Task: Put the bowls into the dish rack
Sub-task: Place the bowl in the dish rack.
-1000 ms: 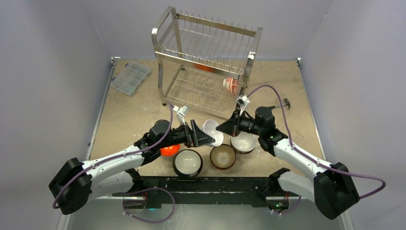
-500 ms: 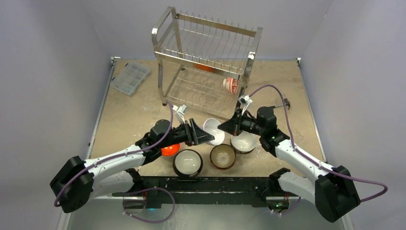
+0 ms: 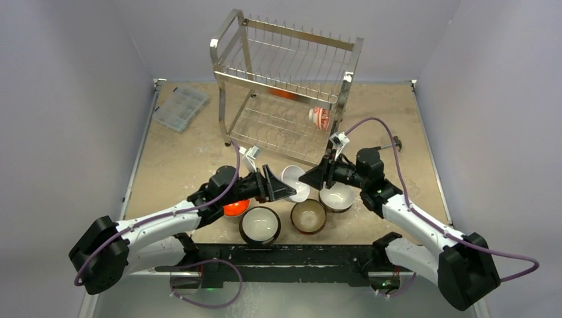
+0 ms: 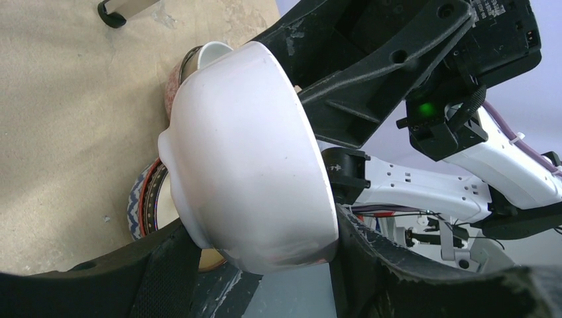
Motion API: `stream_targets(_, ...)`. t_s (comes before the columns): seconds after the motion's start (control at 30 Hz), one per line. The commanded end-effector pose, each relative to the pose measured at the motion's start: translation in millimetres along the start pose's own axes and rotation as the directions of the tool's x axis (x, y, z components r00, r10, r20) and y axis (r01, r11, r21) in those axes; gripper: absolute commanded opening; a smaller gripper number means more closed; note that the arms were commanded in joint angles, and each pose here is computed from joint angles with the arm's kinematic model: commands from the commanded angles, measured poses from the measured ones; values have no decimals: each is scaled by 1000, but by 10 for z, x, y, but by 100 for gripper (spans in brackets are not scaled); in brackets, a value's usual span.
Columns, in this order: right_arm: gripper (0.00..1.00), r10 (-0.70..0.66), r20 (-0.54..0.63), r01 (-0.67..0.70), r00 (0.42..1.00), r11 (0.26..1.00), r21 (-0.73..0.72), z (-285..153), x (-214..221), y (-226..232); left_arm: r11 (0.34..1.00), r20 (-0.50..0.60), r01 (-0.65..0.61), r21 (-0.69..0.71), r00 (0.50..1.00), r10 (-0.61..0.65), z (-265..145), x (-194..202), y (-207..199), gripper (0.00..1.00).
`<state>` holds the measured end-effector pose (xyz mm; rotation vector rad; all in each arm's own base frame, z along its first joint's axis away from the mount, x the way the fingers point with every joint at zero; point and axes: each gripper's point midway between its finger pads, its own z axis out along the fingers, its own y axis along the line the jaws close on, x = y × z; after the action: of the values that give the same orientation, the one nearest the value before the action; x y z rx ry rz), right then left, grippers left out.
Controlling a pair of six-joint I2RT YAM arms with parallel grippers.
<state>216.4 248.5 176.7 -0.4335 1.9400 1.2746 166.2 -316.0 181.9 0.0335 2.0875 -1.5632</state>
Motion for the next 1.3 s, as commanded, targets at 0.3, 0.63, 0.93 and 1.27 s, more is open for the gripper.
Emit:
stream_targets(0.3,63,-59,35,60,998,998,-28,-17,-174,129,991,75,-106,82,992,100,-56,-188,-302,0)
stream_targets(0.63,70,-96,70,96,993,995,5,-97,-266,164,987,96,-154,45,984,150,-78,-229,-245,0)
stream_targets(0.93,78,-155,137,143,978,986,91,-262,-396,156,978,125,-210,-11,970,210,-124,-285,-155,0)
stream_targets(1.27,82,-178,207,141,962,973,182,-433,-487,111,960,184,-259,-102,944,275,-221,-388,9,0)
